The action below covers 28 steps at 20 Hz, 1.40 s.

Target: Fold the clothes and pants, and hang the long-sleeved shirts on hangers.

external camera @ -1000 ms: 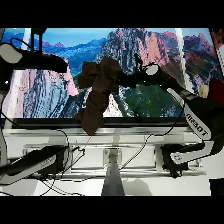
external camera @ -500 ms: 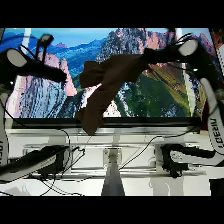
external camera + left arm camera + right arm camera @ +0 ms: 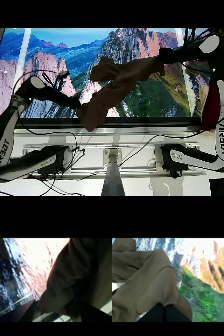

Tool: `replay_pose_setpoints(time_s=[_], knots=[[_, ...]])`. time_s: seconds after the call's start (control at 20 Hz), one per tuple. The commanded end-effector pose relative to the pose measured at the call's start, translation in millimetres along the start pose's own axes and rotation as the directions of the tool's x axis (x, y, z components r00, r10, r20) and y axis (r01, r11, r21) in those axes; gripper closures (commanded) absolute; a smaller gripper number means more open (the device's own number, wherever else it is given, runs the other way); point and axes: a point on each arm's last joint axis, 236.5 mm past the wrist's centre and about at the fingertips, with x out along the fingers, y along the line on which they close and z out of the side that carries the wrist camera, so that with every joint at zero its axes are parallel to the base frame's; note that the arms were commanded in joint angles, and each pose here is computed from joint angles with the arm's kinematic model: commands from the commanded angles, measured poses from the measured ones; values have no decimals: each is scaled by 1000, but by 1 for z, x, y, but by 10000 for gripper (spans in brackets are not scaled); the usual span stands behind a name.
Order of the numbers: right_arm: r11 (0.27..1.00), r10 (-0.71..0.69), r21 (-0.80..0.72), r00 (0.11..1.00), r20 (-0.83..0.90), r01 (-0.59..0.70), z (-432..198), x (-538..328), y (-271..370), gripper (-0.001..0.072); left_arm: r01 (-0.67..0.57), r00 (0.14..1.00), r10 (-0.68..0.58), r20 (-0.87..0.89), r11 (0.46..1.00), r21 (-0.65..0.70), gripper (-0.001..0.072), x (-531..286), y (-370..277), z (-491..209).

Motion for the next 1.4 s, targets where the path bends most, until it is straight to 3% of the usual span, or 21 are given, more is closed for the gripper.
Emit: replay_pose_setpoints(time_s=[0.0,0.1,0.15,0.25,0.3,0.5,0.7,0.8,1.0,1.15,1.35], knots=[[1000,-5,-3,1000,-11,5,-3,-1,-2,701,34,998,-33,-51,999,32,114,19,-1,-20],[1000,-4,-3,1000,-12,4,-3,-2,-1,701,29,998,-28,-58,999,16,133,27,5,-21],[1000,-4,-3,1000,-13,4,-3,-1,-2,701,24,998,-24,-58,1000,10,213,30,8,-20],[1000,-4,-3,1000,-15,4,-3,-2,-1,701,15,998,-15,-53,1000,0,495,35,13,-17],[1000,-5,-4,1000,-15,5,-3,-2,-2,701,10,999,-10,-46,1000,0,689,36,15,-15],[999,-21,-45,999,33,22,10,-12,-6,701,-22,999,20,45,999,39,697,8,18,22],[988,-126,-62,975,186,139,51,-70,-35,702,-181,913,144,382,982,60,698,-119,28,114],[971,-215,-40,939,268,234,66,-114,-61,702,-276,791,230,567,961,-4,698,-212,35,141],[954,-280,19,871,404,298,72,-191,-72,702,-421,454,371,810,891,-171,698,-369,25,138],[959,-240,-11,826,510,285,71,-241,-36,702,-494,249,400,882,836,-240,698,-434,-7,112],[967,-153,-67,772,616,245,46,-305,21,702,-574,68,417,906,760,-306,698,-484,-47,73]])
